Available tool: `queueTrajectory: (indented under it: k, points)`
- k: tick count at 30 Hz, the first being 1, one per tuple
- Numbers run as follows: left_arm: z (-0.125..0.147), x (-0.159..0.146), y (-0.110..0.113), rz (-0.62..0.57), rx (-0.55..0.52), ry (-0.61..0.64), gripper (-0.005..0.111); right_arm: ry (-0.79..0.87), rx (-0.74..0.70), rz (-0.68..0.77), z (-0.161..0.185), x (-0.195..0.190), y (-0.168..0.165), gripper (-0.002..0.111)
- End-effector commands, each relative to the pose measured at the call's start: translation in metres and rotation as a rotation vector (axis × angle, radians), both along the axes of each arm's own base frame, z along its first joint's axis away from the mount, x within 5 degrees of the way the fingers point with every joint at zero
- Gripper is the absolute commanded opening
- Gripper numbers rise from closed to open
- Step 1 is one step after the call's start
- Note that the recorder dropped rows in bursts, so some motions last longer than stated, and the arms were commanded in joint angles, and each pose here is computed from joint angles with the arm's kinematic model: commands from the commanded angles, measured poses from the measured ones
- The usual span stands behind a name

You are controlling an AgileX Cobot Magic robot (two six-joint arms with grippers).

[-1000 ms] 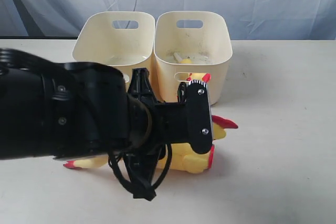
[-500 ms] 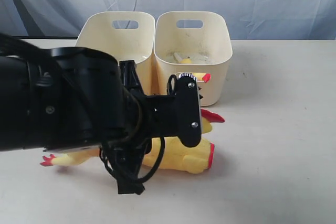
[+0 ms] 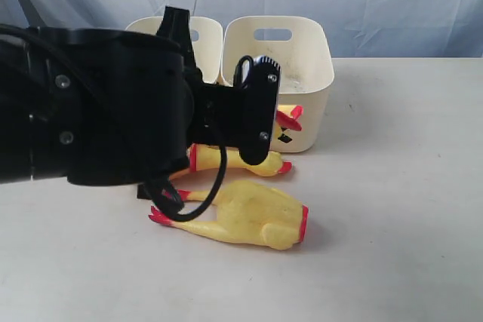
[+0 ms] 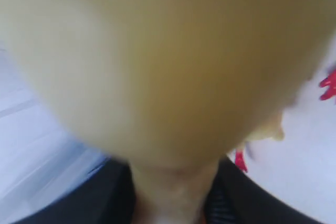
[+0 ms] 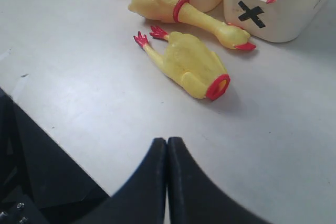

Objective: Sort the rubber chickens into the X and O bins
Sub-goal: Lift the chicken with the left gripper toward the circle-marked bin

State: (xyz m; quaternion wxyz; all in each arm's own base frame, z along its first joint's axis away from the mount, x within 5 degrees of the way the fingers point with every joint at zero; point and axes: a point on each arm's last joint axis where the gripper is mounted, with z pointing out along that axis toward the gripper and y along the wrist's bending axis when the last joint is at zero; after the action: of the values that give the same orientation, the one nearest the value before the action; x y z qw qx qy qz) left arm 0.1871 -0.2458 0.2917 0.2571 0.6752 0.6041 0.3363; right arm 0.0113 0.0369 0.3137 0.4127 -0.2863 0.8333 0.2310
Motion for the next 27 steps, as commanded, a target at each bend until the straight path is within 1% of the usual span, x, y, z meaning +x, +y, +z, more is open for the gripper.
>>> queueTrajectory:
  k: [1,3,6,9,10,11,12,15,16,19,20,23,25,27]
  points:
    - [0.017,0.002,0.003,-0.021,0.078,-0.072,0.0,-0.017,0.003,-0.008,0.0,0.0,-0.001,-0.001]
    - [0.019,0.003,0.004,-0.032,0.109,-0.093,0.0,-0.017,0.003,-0.008,0.0,0.0,-0.001,-0.001]
    - [0.025,0.007,0.002,-0.067,0.129,-0.167,0.0,-0.015,0.004,-0.009,0.0,0.0,-0.001,-0.001]
    - [0.028,0.009,-0.005,-0.138,0.1,-0.208,0.0,-0.016,0.003,-0.008,0.0,0.0,-0.001,-0.001]
    - [0.029,0.011,-0.012,-0.206,0.052,-0.223,0.0,-0.016,0.003,-0.008,0.0,0.0,-0.001,-0.001]
    - [0.029,0.012,-0.015,-0.236,0.02,-0.226,0.0,-0.016,0.003,-0.008,0.0,0.0,-0.001,-0.001]
    - [0.031,0.017,-0.019,-0.268,-0.069,-0.241,0.0,-0.016,0.003,-0.008,0.0,0.0,-0.001,-0.001]
    - [0.034,0.028,-0.019,-0.288,-0.164,-0.262,0.0,-0.016,0.003,-0.008,0.0,0.0,-0.001,-0.001]
    - [0.036,0.036,-0.017,-0.3,-0.209,-0.279,0.0,-0.016,0.003,-0.008,0.0,0.0,-0.001,-0.001]
    - [0.038,0.05,-0.013,-0.307,-0.296,-0.292,0.0,-0.016,0.003,-0.008,0.0,0.0,-0.001,-0.001]
    - [0.039,0.058,-0.008,-0.297,-0.345,-0.289,0.0,-0.016,0.003,-0.008,0.0,0.0,-0.001,-0.001]
    - [0.036,0.072,0.002,-0.311,-0.411,-0.272,0.0,-0.016,0.003,-0.008,0.0,0.0,-0.001,-0.001]
    - [0.035,0.082,0.008,-0.324,-0.487,-0.252,0.0,-0.016,0.003,-0.008,0.0,0.0,-0.001,-0.001]
    - [0.034,0.09,0.014,-0.308,-0.53,-0.241,0.0,-0.016,0.003,-0.008,0.0,0.0,-0.001,-0.001]
